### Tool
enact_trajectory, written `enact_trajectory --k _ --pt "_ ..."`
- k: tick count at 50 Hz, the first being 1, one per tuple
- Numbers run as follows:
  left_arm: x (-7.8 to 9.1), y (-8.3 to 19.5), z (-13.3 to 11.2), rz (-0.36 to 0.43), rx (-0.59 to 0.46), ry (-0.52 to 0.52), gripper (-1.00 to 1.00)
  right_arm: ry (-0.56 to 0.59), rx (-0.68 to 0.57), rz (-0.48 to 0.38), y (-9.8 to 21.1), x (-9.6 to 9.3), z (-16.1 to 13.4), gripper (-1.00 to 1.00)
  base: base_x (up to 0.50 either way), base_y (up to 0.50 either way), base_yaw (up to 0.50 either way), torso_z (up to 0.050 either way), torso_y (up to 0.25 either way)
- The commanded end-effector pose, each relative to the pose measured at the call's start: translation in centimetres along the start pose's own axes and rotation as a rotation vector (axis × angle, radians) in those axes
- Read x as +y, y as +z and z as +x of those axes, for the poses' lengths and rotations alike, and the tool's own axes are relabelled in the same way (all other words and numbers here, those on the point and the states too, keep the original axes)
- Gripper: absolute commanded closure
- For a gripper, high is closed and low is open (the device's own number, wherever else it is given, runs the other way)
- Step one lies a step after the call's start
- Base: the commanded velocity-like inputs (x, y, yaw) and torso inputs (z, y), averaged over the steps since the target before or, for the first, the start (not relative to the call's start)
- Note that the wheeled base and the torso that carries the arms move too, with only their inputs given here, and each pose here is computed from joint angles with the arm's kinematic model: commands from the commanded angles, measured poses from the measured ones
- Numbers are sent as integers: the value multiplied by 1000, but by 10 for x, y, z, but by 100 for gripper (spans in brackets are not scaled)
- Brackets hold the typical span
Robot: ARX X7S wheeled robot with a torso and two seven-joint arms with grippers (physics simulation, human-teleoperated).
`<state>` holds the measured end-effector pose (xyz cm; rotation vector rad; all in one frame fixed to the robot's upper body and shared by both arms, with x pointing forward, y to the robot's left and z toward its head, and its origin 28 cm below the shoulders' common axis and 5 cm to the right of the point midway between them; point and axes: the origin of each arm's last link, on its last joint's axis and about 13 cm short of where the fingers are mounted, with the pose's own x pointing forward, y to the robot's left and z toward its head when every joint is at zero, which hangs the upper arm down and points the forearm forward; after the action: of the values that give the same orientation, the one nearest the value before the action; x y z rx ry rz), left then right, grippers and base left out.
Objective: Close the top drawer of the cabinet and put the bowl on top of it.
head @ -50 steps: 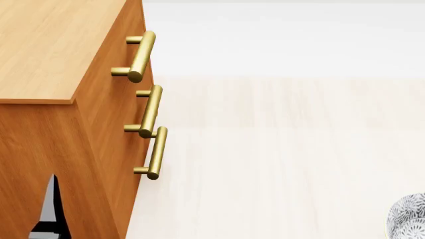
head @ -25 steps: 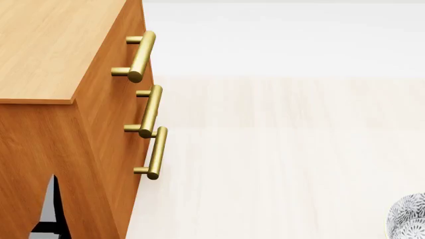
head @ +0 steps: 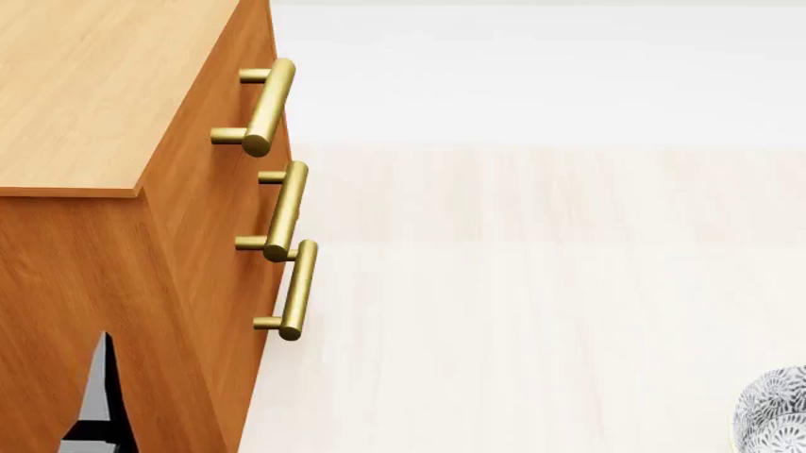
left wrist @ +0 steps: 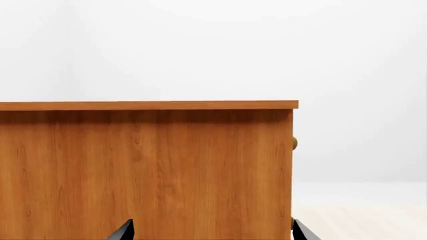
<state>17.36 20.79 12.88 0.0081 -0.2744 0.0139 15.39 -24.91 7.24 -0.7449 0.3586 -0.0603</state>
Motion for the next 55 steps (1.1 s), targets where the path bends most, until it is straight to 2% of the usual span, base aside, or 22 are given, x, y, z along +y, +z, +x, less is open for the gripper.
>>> enact_trajectory --k 1,27,28,37,45,55 --pt "0 0 0 1 1 -1 -100 4 3 6 -3 2 4 -100 0 0 0 0 0" --pt "-1 -3 1 3 7 -2 -100 2 19 22 -9 6 12 -100 0 0 0 0 0" --pt "-1 -3 1 4 7 -1 -100 0 16 44 -9 6 13 100 0 0 0 0 0" --pt "-3 -2 1 8 4 -10 -100 -23 -1 41 -5 5 17 100 0 0 0 0 0" --pt "-5 -10 0 0 7 -4 -100 -51 -58 65 11 -2 16 100 0 0 0 0 0" --pt "-3 -9 2 -3 13 0 -100 -78 -123 136 28 -11 15 100 0 0 0 0 0"
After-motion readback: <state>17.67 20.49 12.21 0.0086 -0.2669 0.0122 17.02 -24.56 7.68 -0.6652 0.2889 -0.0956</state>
